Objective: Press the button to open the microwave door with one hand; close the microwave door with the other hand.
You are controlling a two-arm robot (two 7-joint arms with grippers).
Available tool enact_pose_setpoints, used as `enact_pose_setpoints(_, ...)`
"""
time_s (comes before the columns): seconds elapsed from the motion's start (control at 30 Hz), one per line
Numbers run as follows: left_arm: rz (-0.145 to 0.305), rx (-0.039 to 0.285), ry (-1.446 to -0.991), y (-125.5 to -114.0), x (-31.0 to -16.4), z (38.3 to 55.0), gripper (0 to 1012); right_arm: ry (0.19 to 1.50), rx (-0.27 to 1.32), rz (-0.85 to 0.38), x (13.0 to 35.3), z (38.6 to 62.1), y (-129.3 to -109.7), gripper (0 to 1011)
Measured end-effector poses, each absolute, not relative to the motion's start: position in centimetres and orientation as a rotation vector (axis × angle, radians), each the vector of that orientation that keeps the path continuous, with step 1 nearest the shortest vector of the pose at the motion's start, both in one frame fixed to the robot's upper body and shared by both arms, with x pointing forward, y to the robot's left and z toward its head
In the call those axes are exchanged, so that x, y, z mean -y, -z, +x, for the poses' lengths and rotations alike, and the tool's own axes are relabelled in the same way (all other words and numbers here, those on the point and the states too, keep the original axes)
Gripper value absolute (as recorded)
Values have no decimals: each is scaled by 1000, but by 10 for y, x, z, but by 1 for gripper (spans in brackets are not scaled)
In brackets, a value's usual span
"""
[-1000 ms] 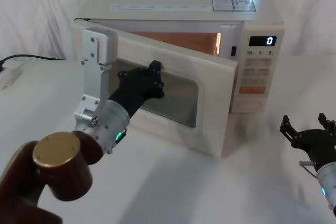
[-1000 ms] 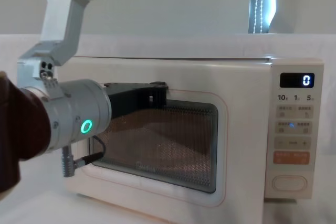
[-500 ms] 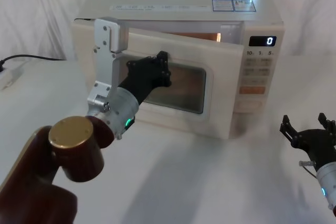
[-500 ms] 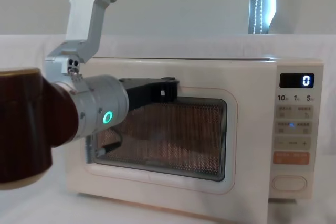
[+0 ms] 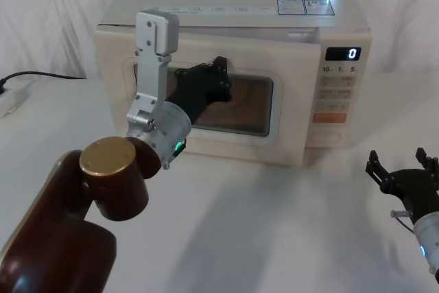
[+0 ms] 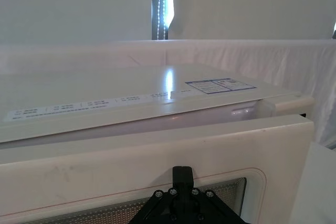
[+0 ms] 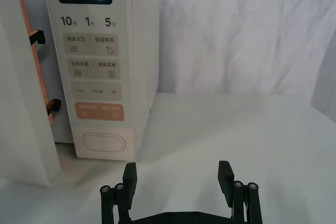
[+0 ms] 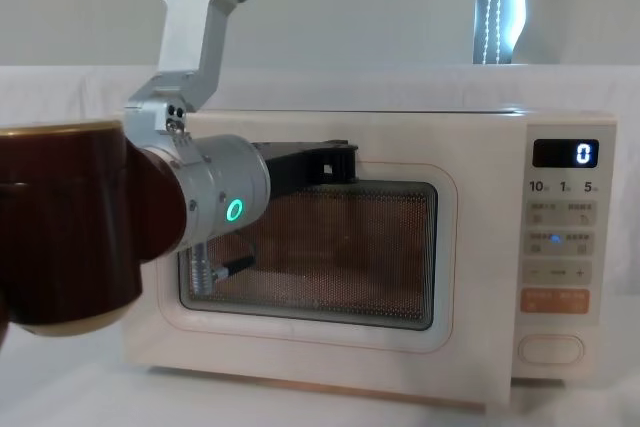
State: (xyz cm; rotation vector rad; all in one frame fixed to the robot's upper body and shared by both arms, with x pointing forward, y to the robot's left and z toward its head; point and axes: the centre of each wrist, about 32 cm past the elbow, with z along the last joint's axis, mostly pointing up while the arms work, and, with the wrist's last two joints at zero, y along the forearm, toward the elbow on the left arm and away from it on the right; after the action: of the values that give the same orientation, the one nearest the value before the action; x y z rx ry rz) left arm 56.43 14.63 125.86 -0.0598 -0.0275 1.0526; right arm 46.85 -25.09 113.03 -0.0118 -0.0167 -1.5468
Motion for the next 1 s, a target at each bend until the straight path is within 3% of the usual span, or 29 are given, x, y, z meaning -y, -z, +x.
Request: enact_pose_setpoints(1.0,-61,19,-1111,-1256,-144,588,0,1547,17,-12,251,468,-1130,1002)
